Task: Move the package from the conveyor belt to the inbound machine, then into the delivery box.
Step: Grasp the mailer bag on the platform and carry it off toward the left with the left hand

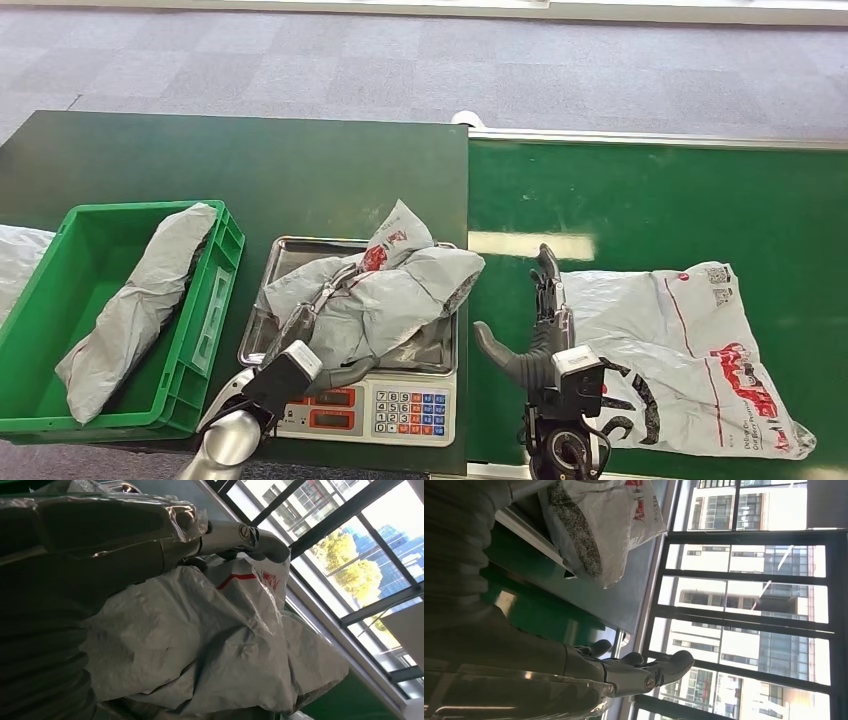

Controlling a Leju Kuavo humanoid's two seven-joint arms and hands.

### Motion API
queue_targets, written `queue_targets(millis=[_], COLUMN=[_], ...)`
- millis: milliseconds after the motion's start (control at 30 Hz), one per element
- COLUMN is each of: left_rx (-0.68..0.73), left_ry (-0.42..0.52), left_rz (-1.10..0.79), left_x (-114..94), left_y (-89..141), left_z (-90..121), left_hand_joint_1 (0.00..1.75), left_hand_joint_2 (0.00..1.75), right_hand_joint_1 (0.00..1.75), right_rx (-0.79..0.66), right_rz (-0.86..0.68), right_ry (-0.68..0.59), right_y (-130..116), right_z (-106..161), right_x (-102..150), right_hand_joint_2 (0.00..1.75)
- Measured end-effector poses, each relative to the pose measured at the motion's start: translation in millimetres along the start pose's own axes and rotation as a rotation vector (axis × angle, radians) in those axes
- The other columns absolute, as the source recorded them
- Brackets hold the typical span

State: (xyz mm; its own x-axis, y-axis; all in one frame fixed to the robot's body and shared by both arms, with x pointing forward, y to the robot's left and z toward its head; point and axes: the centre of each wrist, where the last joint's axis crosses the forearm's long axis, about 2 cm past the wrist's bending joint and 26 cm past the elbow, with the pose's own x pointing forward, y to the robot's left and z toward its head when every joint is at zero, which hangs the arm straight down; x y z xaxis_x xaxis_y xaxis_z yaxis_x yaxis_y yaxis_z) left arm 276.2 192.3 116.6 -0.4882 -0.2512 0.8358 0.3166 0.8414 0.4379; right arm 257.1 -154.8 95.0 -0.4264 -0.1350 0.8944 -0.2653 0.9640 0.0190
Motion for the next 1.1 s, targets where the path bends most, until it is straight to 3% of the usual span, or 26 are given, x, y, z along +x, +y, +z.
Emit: queue_targets(millis=[467, 1100], left_rx=[-0.091, -0.092], left_ry=[0.043, 0.049], left_rz=[-0.024, -0.043], left_x=[-8.6, -11.9], left_y=[-6.5, -6.1], left_z=[5.5, 6.8], left_hand_joint_1=[0.00, 0.00], left_hand_joint_2=[1.75, 1.75], right_hand_joint_1=[0.00, 0.00], right_rx=[0.000, 0.015], right_rz=[0.001, -0.034], right_ry=[0.015, 0.016], right_y=[-0.1, 1.1], right_z=[6.2, 8.6], right_x=[-1.7, -0.7], right_hand_joint_2=[1.75, 1.75])
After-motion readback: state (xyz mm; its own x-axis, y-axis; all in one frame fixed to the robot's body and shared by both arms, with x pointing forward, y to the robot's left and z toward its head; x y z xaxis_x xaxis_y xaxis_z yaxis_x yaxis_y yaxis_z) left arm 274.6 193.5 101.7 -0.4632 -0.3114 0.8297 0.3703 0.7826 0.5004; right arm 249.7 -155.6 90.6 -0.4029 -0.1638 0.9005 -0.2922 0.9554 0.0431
